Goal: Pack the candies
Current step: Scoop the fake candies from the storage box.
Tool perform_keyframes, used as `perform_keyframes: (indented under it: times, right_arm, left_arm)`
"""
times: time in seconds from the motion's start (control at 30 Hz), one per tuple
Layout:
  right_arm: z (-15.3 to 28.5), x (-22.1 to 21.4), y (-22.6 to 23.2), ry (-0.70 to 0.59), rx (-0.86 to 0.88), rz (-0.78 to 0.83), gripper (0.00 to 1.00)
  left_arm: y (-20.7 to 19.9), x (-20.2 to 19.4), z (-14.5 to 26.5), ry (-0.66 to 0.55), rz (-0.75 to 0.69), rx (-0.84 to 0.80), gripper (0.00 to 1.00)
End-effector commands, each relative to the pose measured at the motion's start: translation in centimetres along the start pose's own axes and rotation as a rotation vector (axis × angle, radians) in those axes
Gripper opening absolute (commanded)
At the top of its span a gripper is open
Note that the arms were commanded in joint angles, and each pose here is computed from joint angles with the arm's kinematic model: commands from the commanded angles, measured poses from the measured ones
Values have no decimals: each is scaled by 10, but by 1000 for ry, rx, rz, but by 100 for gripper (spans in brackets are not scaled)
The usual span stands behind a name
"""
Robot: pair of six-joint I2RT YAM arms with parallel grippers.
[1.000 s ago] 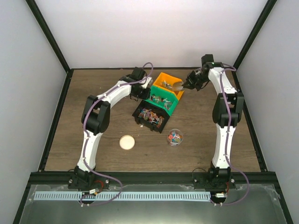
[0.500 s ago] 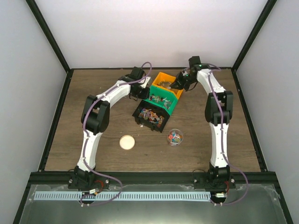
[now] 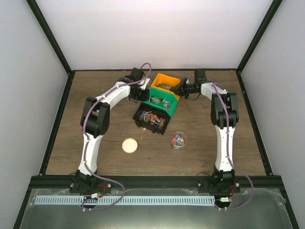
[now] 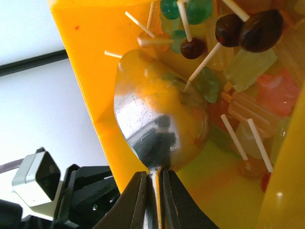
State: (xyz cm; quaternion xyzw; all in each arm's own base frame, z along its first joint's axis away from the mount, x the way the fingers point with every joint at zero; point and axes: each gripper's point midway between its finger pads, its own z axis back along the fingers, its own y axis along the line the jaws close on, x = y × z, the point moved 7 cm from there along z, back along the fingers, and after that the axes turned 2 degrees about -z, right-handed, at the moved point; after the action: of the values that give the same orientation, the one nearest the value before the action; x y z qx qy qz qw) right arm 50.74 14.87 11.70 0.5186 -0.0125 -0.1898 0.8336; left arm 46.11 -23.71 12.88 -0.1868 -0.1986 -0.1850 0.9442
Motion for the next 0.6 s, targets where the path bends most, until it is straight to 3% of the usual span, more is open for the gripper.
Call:
perform_keyframes:
  times: [0.0,0.57]
  right_arm:
    - [-20,-53,13,330,192,-150,1]
    - [42,-35,8,266,364,-237,1]
  left_arm:
    - [-15,-4,-5,-3,-31,-48,4]
    - [10,2,4,-30,13,-1,4]
